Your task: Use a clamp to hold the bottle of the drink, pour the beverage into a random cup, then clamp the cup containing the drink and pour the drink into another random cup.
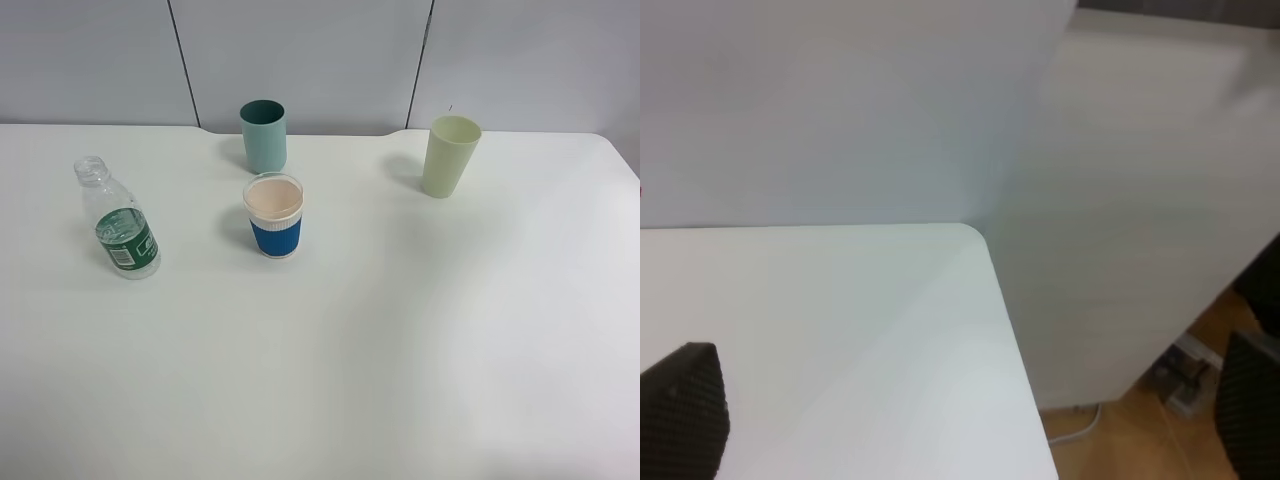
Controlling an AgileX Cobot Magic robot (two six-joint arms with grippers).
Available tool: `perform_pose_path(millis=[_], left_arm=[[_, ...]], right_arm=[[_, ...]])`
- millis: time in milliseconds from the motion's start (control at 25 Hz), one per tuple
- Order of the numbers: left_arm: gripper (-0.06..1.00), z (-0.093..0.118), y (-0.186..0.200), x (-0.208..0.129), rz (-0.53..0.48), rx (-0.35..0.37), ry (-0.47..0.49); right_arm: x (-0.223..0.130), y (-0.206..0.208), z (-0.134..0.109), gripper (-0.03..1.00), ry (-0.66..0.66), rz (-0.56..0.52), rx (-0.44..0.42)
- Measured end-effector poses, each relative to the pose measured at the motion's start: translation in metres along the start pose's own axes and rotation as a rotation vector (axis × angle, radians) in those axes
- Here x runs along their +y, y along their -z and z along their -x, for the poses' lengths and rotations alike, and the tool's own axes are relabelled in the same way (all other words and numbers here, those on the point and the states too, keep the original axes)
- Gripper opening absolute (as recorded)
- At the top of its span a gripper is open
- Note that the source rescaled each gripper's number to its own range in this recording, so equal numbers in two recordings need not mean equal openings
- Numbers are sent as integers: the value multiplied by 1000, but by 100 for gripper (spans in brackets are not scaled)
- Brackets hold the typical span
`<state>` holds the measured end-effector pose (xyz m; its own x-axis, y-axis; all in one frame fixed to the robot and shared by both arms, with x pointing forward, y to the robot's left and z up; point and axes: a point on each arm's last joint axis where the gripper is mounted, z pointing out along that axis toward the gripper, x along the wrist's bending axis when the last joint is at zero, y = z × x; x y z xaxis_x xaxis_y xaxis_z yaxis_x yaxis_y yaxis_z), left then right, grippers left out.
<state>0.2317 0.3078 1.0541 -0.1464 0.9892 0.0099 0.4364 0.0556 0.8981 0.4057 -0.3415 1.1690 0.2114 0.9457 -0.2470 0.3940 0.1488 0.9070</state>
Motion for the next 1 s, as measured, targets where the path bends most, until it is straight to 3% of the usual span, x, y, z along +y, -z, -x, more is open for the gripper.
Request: perform_pose_path(millis=[560, 1000], left_arm=[[100, 0, 0, 0, 0, 0, 0], [100, 0, 0, 0, 0, 0, 0]], right_arm=[[-43, 137, 7, 93, -112, 27, -16], [-99, 182, -10, 93, -135, 78, 77]])
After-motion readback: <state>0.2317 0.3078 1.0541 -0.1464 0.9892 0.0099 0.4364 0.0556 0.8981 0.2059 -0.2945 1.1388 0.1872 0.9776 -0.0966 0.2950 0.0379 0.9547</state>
